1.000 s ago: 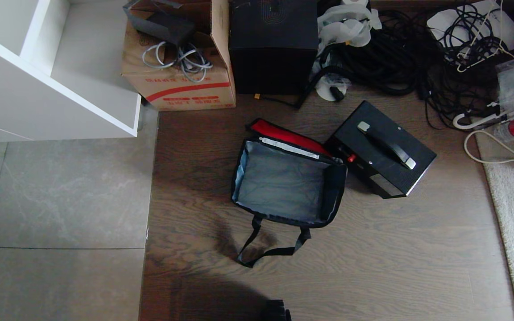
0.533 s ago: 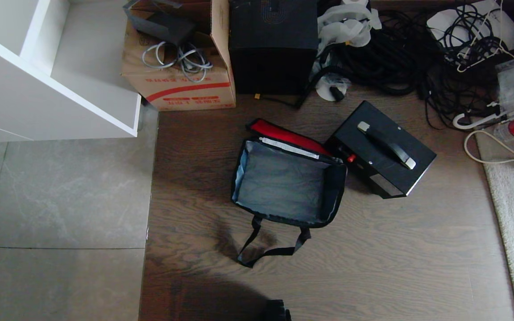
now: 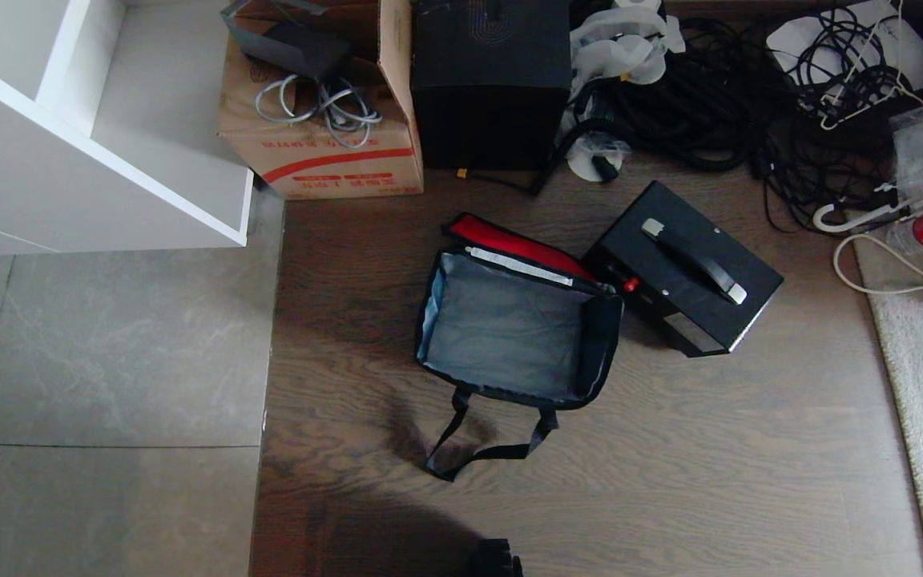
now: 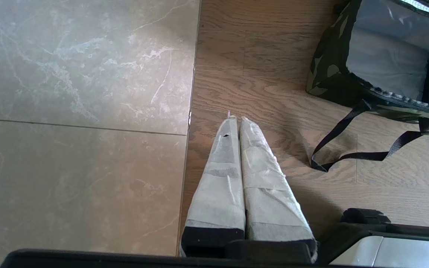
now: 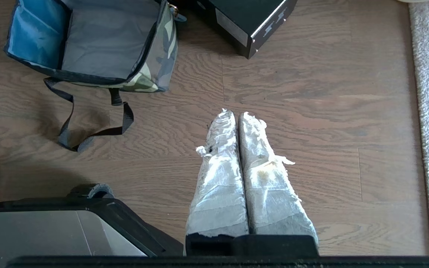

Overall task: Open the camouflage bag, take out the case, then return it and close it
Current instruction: Grip the handle again

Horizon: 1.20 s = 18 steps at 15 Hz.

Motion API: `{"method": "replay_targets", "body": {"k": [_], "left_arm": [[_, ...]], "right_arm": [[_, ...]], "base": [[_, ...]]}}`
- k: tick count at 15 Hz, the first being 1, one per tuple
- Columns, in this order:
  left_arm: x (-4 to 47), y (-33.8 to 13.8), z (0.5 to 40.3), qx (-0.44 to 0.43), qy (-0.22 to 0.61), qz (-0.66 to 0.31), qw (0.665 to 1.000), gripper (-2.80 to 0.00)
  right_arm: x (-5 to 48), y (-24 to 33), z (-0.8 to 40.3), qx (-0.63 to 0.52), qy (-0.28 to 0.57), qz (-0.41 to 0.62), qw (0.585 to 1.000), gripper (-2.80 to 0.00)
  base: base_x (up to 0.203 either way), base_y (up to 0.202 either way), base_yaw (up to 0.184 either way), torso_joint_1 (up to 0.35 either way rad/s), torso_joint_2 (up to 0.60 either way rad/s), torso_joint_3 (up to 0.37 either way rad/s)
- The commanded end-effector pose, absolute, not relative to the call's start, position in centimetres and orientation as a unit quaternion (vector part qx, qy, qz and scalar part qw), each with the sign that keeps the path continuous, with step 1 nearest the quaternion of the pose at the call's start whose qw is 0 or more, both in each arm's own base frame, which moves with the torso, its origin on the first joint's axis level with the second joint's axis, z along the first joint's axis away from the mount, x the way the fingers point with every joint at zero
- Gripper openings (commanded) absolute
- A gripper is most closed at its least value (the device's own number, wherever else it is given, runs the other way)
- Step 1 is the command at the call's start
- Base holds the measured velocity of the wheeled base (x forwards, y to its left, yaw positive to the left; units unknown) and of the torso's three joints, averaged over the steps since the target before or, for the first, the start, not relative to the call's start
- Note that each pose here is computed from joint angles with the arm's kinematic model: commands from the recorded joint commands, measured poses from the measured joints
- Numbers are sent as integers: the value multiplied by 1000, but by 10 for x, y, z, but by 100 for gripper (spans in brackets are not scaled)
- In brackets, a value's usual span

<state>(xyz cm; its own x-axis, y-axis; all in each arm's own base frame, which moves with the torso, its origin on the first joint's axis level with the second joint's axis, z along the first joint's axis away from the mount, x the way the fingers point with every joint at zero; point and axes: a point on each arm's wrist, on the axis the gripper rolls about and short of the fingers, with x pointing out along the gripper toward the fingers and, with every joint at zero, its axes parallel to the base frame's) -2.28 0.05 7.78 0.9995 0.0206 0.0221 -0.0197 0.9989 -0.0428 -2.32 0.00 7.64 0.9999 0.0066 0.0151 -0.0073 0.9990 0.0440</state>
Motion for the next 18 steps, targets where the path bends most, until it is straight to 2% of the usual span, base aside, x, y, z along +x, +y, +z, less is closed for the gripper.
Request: {"method": "replay_targets", "body": {"k": [1, 18], "left_arm": [[-22, 0, 75, -22, -7, 11, 1000, -280], [-22, 0, 76, -22, -8, 11, 1000, -280]], "right_arm": [[-23, 0, 76, 22, -5, 4, 1000, -280], [-23, 0, 77, 22, -5, 4, 1000, -280]], "base": [[0, 0, 0, 0, 0, 0], [0, 0, 0, 0, 0, 0]]}}
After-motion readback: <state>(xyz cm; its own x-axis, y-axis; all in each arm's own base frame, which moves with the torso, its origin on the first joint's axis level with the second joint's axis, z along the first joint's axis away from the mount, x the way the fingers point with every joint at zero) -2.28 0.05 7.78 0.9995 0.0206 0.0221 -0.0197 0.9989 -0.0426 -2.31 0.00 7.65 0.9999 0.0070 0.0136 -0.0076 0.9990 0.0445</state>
